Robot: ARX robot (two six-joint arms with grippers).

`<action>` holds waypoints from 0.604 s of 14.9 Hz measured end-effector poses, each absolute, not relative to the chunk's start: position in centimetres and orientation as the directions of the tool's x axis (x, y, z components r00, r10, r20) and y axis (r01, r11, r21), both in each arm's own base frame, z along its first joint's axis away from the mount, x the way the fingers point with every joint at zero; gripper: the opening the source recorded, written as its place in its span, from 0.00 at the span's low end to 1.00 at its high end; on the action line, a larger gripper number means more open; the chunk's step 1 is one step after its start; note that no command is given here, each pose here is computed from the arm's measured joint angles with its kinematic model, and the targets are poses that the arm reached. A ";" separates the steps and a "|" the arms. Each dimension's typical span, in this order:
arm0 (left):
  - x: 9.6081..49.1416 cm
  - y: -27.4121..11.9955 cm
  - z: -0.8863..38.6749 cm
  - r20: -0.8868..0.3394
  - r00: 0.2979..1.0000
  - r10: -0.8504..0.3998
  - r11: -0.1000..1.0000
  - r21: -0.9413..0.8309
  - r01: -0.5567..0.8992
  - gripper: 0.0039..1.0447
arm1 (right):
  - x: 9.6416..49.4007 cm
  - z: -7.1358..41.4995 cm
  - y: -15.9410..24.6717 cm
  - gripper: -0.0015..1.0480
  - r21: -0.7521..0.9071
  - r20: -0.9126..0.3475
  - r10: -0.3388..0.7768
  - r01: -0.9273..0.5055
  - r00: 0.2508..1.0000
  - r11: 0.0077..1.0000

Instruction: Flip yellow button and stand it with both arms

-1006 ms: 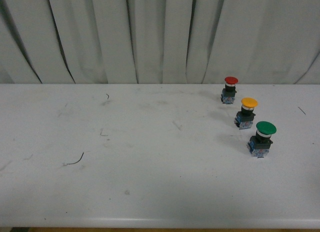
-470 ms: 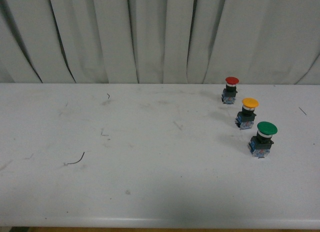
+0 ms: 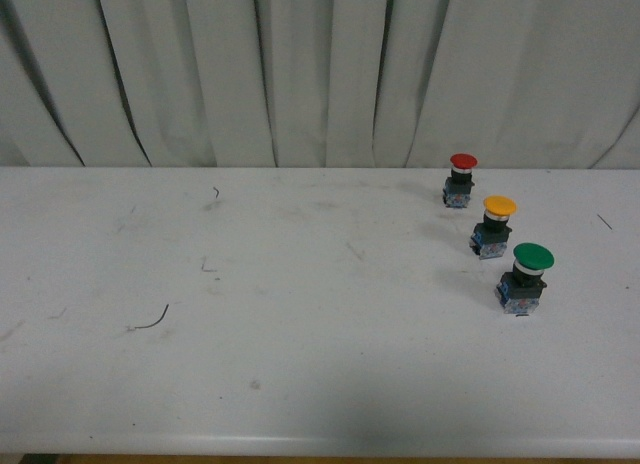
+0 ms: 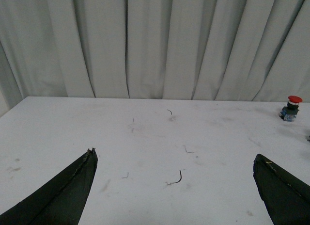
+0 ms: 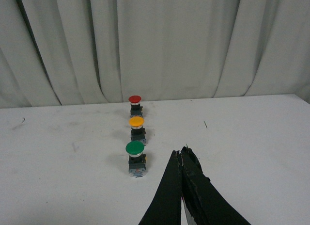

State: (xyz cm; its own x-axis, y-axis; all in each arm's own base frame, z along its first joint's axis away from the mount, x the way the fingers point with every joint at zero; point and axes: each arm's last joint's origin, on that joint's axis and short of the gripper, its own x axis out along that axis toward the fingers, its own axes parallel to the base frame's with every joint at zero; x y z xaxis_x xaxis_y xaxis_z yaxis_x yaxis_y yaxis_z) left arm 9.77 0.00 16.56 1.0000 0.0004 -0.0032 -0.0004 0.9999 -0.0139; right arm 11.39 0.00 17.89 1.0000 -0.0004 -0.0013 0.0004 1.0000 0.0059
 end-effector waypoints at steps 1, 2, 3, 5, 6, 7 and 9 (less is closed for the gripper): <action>9.8 0.0 16.6 -0.003 1.000 0.000 1.000 -0.014 0.000 0.94 | 11.3 17.8 0.0 0.02 0.006 0.001 -0.001 0.001 1.000 1.000; 9.8 0.0 16.6 -0.003 1.000 0.000 1.000 -0.014 0.000 0.94 | 11.2 17.7 0.0 0.02 0.006 0.000 0.000 0.000 1.000 1.000; 9.8 0.0 16.6 -0.003 1.000 0.000 1.000 -0.014 0.000 0.94 | 11.1 17.6 0.0 0.02 0.006 0.000 0.000 0.000 1.000 1.000; 9.8 0.0 16.6 -0.003 1.000 0.001 1.000 -0.014 -0.001 0.94 | 10.9 16.9 0.0 0.02 0.006 0.003 -0.001 0.001 1.000 1.000; 9.8 0.0 16.6 -0.003 1.000 0.000 1.000 -0.014 0.000 0.94 | 10.8 17.0 0.0 0.02 0.006 0.010 0.000 0.000 1.000 1.000; 9.8 0.0 16.6 -0.003 1.000 0.002 1.000 -0.014 -0.002 0.94 | 9.9 16.4 0.0 0.02 0.006 -0.028 -0.001 0.001 1.000 1.000; 9.8 0.0 16.6 -0.002 1.000 0.000 1.000 -0.014 0.000 0.94 | 9.7 16.6 0.0 0.02 0.006 -0.002 0.000 0.000 1.000 1.000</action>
